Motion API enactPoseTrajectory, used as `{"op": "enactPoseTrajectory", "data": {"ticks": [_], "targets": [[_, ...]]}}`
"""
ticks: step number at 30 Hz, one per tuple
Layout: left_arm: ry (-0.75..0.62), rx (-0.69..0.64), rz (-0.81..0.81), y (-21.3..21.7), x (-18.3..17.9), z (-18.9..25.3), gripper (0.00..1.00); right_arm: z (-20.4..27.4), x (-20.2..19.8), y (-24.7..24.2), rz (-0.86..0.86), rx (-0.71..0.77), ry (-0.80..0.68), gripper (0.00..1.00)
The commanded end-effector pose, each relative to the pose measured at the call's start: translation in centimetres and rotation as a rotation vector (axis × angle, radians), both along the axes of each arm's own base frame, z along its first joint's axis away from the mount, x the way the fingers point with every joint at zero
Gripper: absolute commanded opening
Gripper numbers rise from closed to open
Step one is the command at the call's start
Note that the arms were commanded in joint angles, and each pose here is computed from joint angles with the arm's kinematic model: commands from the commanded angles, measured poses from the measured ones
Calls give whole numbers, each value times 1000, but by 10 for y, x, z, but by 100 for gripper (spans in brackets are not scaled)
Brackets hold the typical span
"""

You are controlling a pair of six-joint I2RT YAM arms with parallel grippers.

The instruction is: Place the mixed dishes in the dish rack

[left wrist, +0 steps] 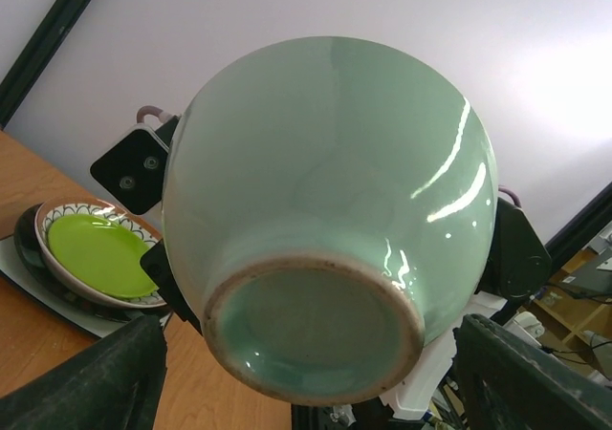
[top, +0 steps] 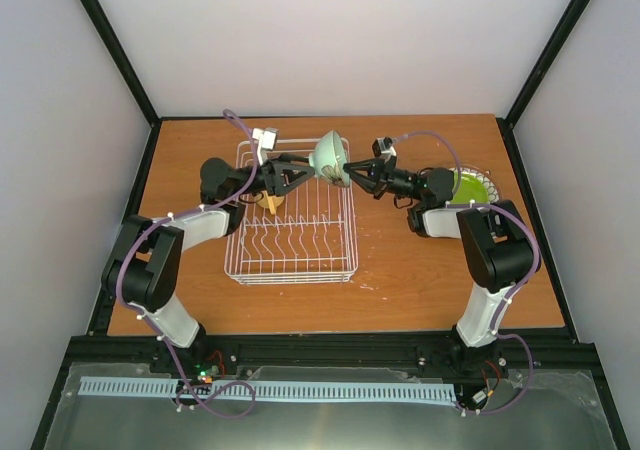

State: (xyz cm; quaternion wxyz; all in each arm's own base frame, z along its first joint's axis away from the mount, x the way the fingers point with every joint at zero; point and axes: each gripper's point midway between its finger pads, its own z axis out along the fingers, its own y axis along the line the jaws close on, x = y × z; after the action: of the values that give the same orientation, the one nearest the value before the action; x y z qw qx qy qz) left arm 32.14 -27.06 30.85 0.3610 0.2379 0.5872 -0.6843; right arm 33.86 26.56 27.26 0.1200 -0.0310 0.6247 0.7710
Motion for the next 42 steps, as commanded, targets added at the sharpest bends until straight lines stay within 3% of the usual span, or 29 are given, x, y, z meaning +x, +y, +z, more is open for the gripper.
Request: {"op": "enactPoseTrajectory", "data": {"ticks": [1,8,16,19,21,23,24,39,42], "targets": [[-56,-11,0,-5,3,11,81,35,-12,0,-4,78,-194,3],[-56,-12,-2,-6,4,11,70,35,-11,2,3,79,-191,3],[-60,-13,-5,-7,5,12,49,33,-11,4,9,77,-185,3],[-63,-15,-6,-7,4,12,36,32,-11,5,10,76,-185,3],[-65,-14,-8,-7,4,12,24,31,-11,5,11,74,-185,3],[-63,-15,-8,-7,4,12,5,30,-10,5,11,73,-182,3],[-59,-14,-7,-7,4,11,1,29,-11,5,11,72,-182,3],[-85,50,41,-5,3,16,1,23,-8,6,7,68,-171,16],[-89,60,50,-4,3,16,1,21,-7,6,7,65,-168,28]]}}
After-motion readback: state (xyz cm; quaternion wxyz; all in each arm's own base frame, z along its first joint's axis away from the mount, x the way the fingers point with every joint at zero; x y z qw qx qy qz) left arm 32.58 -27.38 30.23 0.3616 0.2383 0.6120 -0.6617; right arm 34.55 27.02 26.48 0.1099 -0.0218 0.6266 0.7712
